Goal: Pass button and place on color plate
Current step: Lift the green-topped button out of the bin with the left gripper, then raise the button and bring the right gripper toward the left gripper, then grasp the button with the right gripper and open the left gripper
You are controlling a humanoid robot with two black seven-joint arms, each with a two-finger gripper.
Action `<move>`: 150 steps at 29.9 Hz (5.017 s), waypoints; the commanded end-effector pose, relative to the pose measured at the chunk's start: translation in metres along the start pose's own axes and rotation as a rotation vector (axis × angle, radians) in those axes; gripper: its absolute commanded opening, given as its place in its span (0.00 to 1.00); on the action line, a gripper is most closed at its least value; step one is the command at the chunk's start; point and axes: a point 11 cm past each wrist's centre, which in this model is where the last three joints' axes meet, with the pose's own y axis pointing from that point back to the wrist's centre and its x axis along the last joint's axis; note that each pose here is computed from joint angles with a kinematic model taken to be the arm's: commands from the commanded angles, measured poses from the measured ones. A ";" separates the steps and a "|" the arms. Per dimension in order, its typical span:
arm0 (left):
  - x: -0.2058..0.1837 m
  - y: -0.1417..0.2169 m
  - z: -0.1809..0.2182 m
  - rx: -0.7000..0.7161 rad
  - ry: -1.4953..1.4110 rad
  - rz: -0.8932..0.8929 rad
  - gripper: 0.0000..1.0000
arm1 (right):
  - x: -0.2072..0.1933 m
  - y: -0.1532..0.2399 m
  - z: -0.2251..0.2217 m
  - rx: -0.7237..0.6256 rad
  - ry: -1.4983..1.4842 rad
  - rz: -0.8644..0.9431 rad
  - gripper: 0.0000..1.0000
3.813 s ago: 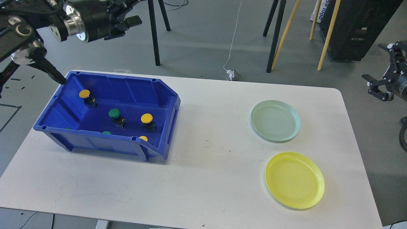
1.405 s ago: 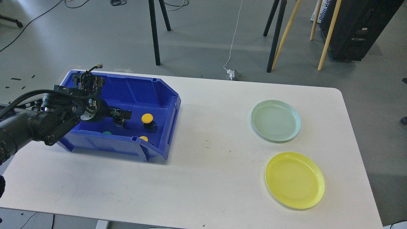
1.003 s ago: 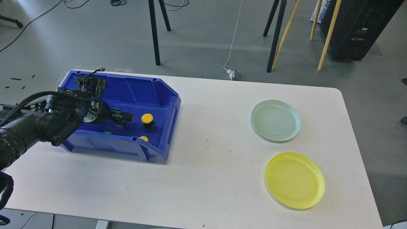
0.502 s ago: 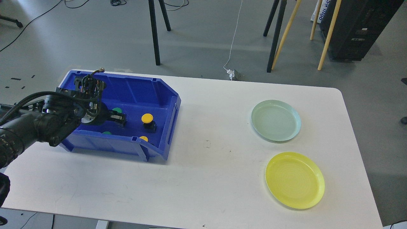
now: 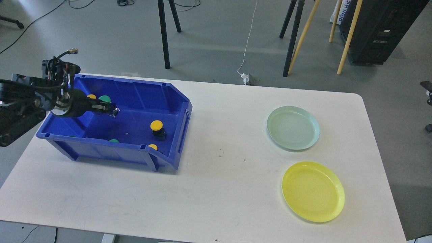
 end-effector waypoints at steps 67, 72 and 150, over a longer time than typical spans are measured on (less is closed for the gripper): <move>0.143 0.040 0.328 -0.863 -0.083 0.512 0.26 | -0.303 -0.077 -0.086 0.116 -0.381 -0.686 0.99; 0.143 0.039 0.330 -0.865 -0.080 0.516 0.26 | -0.313 -0.078 -0.086 0.115 -0.383 -0.706 0.99; 0.144 0.021 0.318 -0.808 0.010 0.560 0.93 | -0.270 -0.084 -0.105 0.160 -0.329 -0.584 0.17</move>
